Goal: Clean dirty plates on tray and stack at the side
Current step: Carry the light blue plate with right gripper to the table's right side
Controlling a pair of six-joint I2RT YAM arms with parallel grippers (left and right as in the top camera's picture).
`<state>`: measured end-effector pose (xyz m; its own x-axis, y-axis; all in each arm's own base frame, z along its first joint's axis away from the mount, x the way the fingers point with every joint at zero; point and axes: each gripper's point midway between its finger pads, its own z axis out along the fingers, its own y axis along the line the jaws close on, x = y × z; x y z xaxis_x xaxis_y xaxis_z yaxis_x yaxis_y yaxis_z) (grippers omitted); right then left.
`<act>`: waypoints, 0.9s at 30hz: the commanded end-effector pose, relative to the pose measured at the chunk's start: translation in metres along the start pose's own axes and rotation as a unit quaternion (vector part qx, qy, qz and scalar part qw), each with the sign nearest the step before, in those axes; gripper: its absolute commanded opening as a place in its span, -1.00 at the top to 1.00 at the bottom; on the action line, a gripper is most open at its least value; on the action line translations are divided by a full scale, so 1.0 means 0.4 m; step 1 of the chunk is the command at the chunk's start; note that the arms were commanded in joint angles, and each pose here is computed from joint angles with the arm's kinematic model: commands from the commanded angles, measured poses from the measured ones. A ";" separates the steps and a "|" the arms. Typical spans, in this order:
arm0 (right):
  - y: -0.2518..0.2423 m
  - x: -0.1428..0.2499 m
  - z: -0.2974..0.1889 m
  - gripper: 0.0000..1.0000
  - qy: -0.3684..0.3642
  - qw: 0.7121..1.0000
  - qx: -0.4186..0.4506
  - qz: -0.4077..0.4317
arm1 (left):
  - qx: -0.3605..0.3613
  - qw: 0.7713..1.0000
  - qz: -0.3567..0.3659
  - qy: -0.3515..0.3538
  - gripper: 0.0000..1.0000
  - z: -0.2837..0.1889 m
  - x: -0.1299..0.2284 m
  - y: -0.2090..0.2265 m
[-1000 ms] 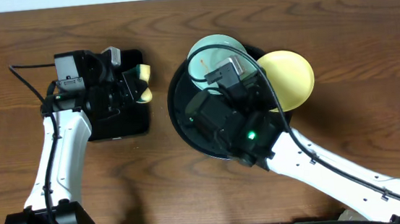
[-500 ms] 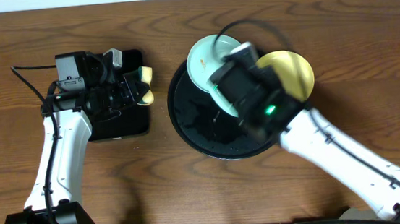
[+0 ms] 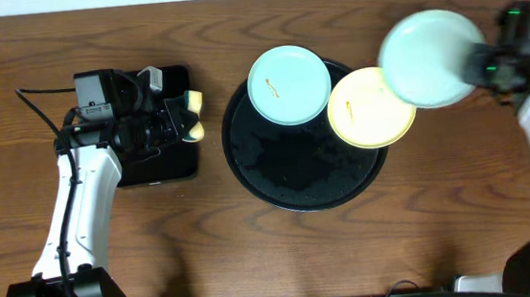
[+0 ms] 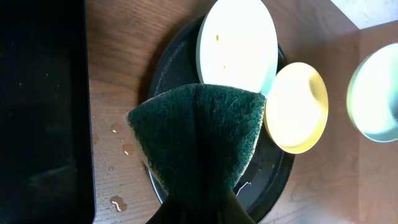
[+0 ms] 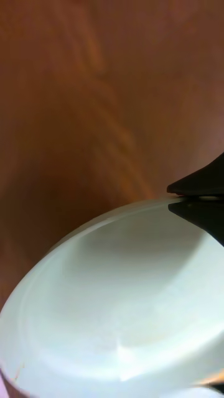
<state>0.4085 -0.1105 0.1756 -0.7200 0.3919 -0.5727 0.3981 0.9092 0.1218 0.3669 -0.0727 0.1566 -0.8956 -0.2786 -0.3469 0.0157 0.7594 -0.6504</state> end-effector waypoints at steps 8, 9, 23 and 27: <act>-0.175 0.024 0.212 0.98 0.048 0.996 -0.012 0.073 | 0.008 1.000 0.001 -0.001 0.85 -0.004 0.001 -0.006; -0.181 0.027 0.230 0.98 0.050 0.996 -0.012 0.069 | 0.007 1.000 0.001 -0.001 0.86 -0.004 0.001 -0.006; -0.220 0.071 0.354 -0.20 0.070 0.996 -0.007 0.050 | 0.006 1.000 0.001 -0.001 0.85 -0.004 0.000 -0.004; -0.204 0.041 0.307 -0.33 0.073 0.997 -0.021 0.023 | -0.009 1.000 0.001 -0.005 0.85 -0.004 -0.003 0.008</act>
<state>0.4243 -0.1861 0.0260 -0.7812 0.4957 -0.3796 0.4624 0.8679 0.1816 0.3669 -0.0721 0.1561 -0.8955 -0.2792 -0.3465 0.0132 0.7617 -0.6478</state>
